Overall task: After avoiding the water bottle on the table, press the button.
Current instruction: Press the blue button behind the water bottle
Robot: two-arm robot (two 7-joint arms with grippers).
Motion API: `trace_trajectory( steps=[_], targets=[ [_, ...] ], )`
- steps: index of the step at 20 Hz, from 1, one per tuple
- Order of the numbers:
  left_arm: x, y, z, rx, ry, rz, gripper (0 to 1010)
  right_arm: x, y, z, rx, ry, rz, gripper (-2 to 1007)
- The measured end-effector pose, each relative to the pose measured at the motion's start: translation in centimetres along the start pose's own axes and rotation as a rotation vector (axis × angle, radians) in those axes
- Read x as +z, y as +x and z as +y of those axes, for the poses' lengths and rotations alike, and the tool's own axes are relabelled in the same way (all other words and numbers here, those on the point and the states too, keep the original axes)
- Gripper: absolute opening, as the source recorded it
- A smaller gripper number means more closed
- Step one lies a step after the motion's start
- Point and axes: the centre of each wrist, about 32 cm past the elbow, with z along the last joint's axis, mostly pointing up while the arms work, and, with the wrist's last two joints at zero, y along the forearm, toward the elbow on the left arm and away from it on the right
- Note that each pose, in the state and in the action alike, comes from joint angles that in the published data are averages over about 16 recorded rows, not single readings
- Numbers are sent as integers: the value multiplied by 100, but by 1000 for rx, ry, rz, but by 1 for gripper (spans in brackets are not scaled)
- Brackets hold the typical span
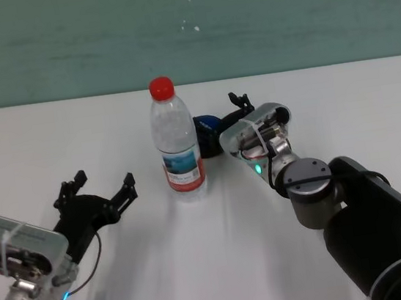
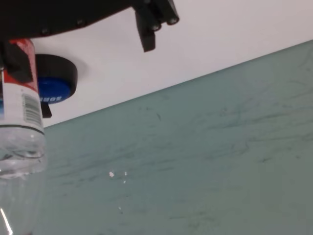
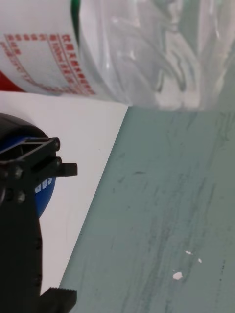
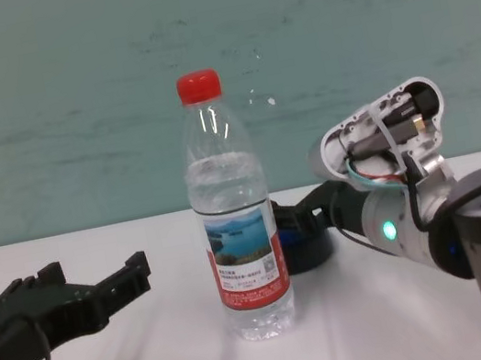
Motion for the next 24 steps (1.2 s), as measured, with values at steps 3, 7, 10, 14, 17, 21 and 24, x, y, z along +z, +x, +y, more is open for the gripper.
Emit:
trace_trajectory(
  steps=[3,7,10,14,17,21,24],
  targets=[
    [0,0,0,0,0,0,1004,-13,1,11,0,-5,-2,1003],
    [0,0,0,0,0,0,1004,-26,1,25,0,-11,-7,1003],
    [0,0,0,0,0,0,1004,-34,1,36,1,-14,-13,1003],
    [0,0,0,0,0,0,1004,-43,-1,50,2,-18,-22,1003],
    [0,0,0,0,0,0,1004,-48,-1,60,2,-21,-29,1003],
    [0,0,0,0,0,0,1004,-55,4,69,2,-25,-38,1003],
    [0,0,0,0,0,0,1004,-63,9,71,0,-28,-42,1003]
  ],
)
